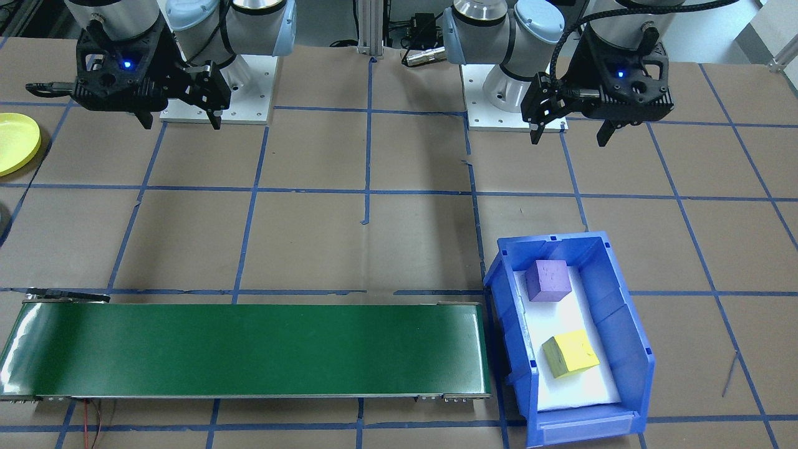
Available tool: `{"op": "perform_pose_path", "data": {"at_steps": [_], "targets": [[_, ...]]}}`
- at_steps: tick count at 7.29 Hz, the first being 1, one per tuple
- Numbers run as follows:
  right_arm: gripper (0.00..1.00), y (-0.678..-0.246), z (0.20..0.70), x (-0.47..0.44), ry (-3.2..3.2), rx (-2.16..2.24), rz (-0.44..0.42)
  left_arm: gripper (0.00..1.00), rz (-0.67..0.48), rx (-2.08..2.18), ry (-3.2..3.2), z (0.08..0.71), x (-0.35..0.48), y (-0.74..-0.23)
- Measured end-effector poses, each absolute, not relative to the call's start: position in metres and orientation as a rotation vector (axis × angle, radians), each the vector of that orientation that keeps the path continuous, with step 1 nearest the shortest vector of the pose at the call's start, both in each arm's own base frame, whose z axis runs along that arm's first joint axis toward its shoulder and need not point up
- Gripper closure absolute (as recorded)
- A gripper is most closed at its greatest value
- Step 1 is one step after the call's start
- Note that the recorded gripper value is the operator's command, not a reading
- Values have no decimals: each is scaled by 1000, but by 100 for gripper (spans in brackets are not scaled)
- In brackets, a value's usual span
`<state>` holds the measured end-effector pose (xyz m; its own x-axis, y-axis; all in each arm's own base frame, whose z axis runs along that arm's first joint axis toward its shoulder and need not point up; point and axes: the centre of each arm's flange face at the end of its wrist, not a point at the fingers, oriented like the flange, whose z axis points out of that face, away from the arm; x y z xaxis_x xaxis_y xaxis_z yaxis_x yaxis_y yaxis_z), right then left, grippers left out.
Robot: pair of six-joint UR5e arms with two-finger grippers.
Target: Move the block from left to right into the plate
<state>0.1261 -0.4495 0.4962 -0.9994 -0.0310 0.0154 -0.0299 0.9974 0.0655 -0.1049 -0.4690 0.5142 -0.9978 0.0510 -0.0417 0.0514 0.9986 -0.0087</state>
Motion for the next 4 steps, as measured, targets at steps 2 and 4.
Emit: {"op": "perform_pose_path", "data": {"at_steps": [2,4], "targets": [[0,-450,496,126,-3123,48,-102,0,4,77,3079,509,-95,-474],[0,-450,496,126,-3123,48,-102,0,53,63,3039,494,-78,-494]]}}
